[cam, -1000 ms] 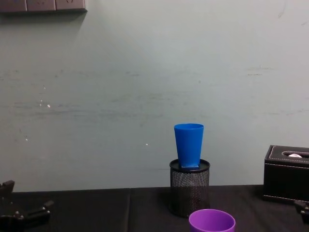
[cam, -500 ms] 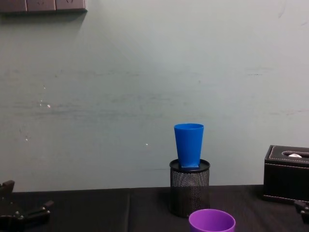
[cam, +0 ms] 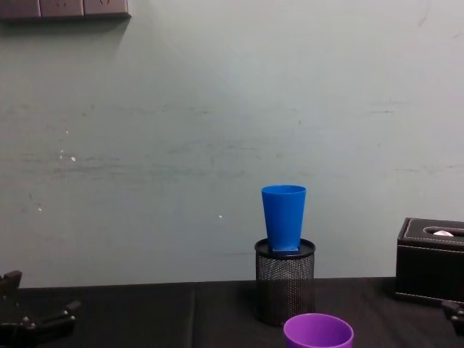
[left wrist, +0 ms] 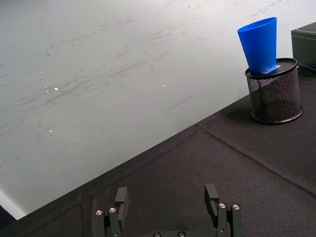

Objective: Pick up one cup with a gripper and tap it against the other cup.

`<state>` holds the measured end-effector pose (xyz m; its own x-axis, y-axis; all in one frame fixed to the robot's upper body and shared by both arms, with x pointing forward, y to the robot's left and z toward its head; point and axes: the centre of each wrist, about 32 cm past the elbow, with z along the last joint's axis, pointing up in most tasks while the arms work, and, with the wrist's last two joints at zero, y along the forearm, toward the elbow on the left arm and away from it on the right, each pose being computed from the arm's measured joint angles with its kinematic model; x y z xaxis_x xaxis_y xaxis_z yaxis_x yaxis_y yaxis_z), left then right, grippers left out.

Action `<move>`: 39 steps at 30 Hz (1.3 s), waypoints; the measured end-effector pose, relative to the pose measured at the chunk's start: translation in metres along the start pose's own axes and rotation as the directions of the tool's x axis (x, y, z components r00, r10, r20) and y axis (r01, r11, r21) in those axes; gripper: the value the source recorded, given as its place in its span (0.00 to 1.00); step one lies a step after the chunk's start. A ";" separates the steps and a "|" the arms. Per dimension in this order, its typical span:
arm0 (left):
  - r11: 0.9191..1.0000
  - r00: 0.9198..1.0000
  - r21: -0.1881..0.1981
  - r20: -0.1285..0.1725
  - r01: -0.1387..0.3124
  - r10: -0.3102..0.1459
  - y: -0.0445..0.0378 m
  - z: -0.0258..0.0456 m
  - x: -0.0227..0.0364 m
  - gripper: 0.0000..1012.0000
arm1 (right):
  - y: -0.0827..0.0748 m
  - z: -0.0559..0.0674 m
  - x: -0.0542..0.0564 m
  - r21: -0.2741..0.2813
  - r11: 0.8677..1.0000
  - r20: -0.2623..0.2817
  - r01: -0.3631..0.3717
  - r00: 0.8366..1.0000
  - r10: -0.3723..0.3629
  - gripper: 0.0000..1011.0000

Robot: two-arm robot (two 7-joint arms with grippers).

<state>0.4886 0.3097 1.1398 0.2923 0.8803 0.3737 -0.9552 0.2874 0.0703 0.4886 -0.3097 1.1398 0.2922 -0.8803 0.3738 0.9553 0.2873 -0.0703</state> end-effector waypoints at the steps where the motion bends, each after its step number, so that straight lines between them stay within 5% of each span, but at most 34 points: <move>1: 1.000 1.000 0.000 0.000 0.000 0.000 0.0000 0.0000 0.0000 1.00 | 0.000 0.000 0.000 0.000 1.000 0.000 0.000 1.000 0.000 0.99; 20: 1.000 1.000 0.000 0.000 0.000 0.000 0.0000 0.0000 0.0000 1.00 | 0.000 0.000 0.001 0.002 1.000 -0.003 0.002 1.000 -0.002 0.99; 30: 1.000 1.000 0.000 0.000 0.000 0.000 0.0000 0.0000 0.0000 1.00 | -0.014 0.002 0.012 0.067 0.996 -0.094 -0.058 0.994 0.064 0.99; 35: 1.000 1.000 0.000 0.000 0.000 0.000 0.0000 0.0000 0.0000 1.00 | -0.024 0.001 0.018 0.104 0.979 -0.132 -0.174 0.974 0.186 0.99; 38: 1.000 1.000 0.000 0.000 0.000 0.000 0.0000 0.0000 0.0000 1.00 | -0.028 -0.001 0.021 0.118 0.964 -0.145 -0.239 0.956 0.255 0.99; 39: 1.000 1.000 0.000 0.000 0.000 0.000 0.0000 0.0000 0.0000 1.00 | -0.029 -0.002 0.023 0.129 0.950 -0.149 -0.285 0.941 0.303 0.99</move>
<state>0.4886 0.3097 1.1398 0.2923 0.8803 0.3738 -0.9552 0.2874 0.0703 0.4674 -0.3392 1.1483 0.5712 -0.7979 0.1926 0.8181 0.5726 -0.0545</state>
